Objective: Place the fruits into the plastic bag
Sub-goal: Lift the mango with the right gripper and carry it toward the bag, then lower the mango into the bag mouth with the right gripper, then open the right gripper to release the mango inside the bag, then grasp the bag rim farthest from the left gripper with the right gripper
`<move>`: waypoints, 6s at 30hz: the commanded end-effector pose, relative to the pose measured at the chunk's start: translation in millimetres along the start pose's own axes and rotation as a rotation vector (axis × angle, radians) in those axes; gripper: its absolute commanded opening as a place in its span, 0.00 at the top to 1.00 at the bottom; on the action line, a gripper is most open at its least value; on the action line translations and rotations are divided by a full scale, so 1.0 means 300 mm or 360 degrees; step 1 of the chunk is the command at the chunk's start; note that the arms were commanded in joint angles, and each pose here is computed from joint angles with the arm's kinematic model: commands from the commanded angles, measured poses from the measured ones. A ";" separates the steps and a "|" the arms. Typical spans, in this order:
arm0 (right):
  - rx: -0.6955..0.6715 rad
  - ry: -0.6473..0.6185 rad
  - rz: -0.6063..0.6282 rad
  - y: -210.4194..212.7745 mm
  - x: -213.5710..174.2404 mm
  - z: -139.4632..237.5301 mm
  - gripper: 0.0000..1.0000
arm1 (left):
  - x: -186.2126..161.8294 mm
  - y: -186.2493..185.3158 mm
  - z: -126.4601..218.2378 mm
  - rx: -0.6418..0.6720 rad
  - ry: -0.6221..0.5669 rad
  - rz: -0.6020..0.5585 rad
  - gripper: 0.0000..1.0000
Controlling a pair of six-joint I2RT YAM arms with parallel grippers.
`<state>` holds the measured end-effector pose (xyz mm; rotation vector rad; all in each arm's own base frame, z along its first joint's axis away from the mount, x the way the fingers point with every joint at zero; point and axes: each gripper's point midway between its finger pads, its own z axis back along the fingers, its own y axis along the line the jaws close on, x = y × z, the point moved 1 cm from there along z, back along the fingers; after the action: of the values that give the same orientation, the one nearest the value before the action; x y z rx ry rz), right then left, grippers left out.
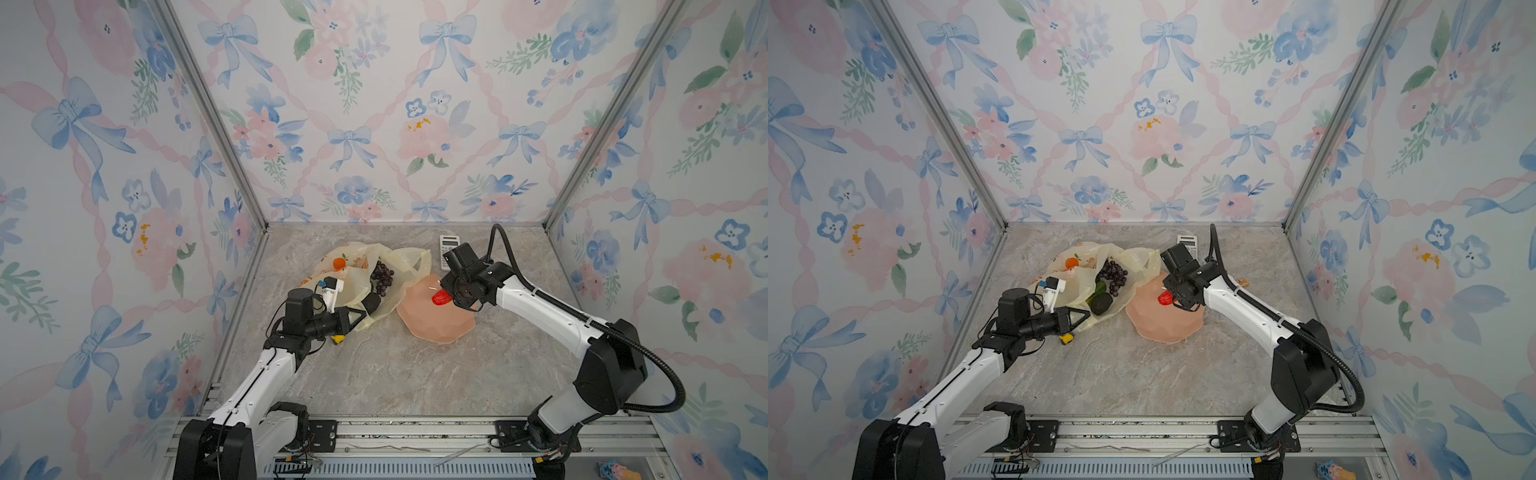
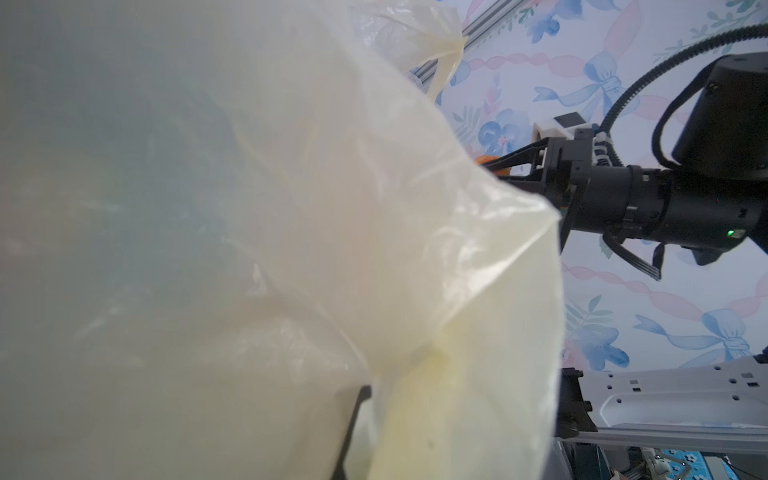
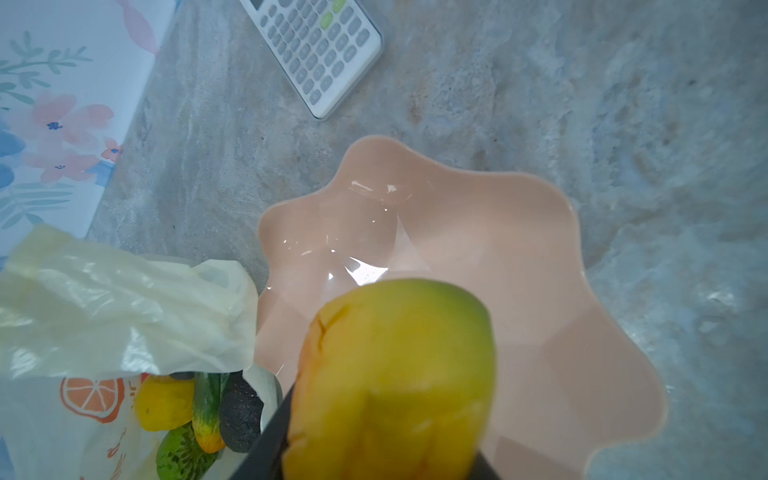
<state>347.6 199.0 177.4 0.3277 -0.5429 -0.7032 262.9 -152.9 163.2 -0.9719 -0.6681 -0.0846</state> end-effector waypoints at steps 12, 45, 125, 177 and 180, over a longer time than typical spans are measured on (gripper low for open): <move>0.0792 -0.0290 0.0749 0.293 0.025 0.234 0.62 | 0.024 -0.028 0.007 -0.0012 -0.0022 -0.0073 1.00; 0.1068 0.0402 0.0886 0.602 -0.393 -0.085 0.67 | 0.025 -0.032 0.009 -0.0010 -0.0027 -0.0083 1.00; 0.1027 0.0826 0.0973 0.628 -0.630 -0.109 0.04 | 0.051 -0.101 0.040 -0.0062 -0.0122 -0.0211 1.00; 0.0734 0.0547 0.1583 0.336 -0.076 -0.132 0.13 | 0.055 -0.067 0.035 -0.0009 -0.0114 -0.0179 1.00; 0.0708 0.0558 0.1568 0.329 -0.078 -0.151 0.20 | 0.054 -0.063 0.034 -0.0008 -0.0112 -0.0173 1.00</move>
<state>404.8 286.8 178.2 0.4992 -0.4534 0.4382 260.2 -153.2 182.6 -0.9516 -0.7633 -0.1291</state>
